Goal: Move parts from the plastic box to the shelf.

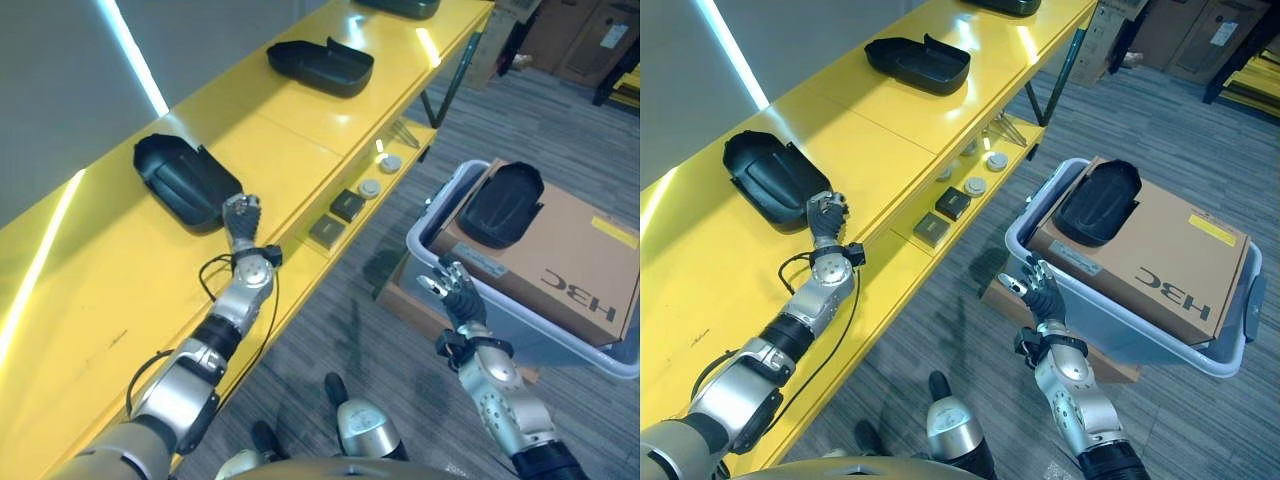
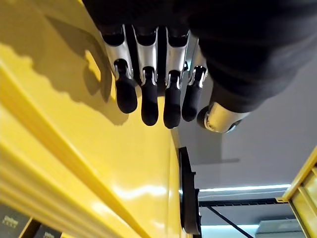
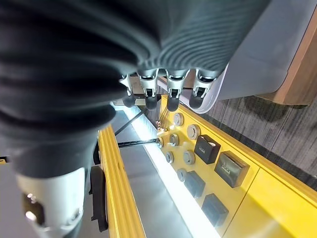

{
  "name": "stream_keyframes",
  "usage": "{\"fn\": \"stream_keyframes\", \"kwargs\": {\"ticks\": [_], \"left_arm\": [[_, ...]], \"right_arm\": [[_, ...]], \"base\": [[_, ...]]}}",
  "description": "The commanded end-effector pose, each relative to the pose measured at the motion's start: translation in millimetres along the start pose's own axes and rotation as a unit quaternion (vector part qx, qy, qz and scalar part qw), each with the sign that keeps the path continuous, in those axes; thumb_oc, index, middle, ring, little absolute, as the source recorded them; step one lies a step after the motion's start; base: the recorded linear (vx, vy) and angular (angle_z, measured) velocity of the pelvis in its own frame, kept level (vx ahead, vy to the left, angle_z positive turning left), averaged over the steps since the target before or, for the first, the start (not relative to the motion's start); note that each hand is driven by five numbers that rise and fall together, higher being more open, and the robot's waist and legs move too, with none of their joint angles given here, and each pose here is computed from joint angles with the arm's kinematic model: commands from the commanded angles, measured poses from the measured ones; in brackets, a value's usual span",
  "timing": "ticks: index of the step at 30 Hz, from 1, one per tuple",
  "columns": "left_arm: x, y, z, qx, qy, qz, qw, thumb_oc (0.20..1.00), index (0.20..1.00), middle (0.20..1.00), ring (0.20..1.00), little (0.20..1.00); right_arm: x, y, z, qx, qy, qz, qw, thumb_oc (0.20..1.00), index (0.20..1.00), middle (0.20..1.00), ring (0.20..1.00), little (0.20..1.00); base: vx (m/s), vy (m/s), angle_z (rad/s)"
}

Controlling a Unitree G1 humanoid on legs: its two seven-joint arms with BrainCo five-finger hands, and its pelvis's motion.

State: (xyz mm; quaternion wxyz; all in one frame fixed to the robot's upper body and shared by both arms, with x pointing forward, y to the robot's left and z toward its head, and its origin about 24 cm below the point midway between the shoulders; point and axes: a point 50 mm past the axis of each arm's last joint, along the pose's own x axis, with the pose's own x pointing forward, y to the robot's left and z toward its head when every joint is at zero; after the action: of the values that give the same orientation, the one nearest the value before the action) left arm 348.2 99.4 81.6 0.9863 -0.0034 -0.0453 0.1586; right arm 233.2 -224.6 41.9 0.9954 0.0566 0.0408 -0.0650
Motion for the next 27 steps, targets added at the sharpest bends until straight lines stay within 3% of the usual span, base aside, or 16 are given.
{"fn": "stream_keyframes", "kwargs": {"ticks": [1,6,9,11,14,21,25,27], "left_arm": [[1.7,-21.6,36.6,-0.041,-0.093,-0.07,0.992,1.0,1.0,1.0,1.0,1.0],[-29.9,-47.2,86.6,-0.111,-0.201,-0.22,0.948,1.0,1.0,1.0,1.0,1.0],[-50.2,-51.5,115.5,-0.149,-0.242,-0.268,0.921,1.0,1.0,1.0,1.0,1.0],[-60.2,-47.1,131.1,-0.164,-0.267,-0.278,0.908,1.0,1.0,1.0,1.0,1.0],[-60.5,-28.6,138.1,-0.183,-0.278,-0.234,0.914,1.0,1.0,1.0,1.0,1.0],[-46.9,85.7,123.7,-0.119,-0.327,-0.083,0.934,1.0,1.0,1.0,1.0,1.0],[-69.6,169.0,120.5,-0.04,-0.344,-0.004,0.938,1.0,1.0,1.0,1.0,1.0],[-74.6,181.9,119.1,-0.037,-0.335,-0.004,0.941,1.0,1.0,1.0,1.0,1.0]], "right_arm": [[-1.4,1.1,17.6,-0.027,-0.045,0.023,0.998,1.0,1.0,1.0,1.0,1.0],[0.0,-0.5,22.2,-0.022,-0.059,0.011,0.998,1.0,1.0,1.0,1.0,1.0],[1.8,-1.2,25.5,-0.019,-0.067,0.005,0.998,1.0,1.0,1.0,1.0,1.0],[2.9,-3.0,28.7,-0.02,-0.077,-0.001,0.997,1.0,1.0,1.0,1.0,1.0],[2.9,-5.7,35.3,-0.025,-0.095,-0.01,0.995,1.0,1.0,1.0,1.0,1.0],[-2.0,-31.9,58.6,-0.046,-0.143,-0.066,0.986,1.0,1.0,1.0,1.0,1.0],[-2.5,-45.1,88.3,-0.051,-0.206,-0.111,0.971,1.0,1.0,1.0,1.0,1.0],[-7.4,-48.3,94.2,-0.045,-0.218,-0.122,0.967,1.0,1.0,1.0,1.0,1.0]], "base": [[-0.09,-0.016,-0.01],[-0.04,0.006,0.0],[-0.05,0.018,0.04],[-0.06,0.011,0.02],[-0.09,0.017,0.08],[-0.11,0.07,-0.04],[-0.16,0.11,-0.93],[-0.14,0.107,-0.36]]}}
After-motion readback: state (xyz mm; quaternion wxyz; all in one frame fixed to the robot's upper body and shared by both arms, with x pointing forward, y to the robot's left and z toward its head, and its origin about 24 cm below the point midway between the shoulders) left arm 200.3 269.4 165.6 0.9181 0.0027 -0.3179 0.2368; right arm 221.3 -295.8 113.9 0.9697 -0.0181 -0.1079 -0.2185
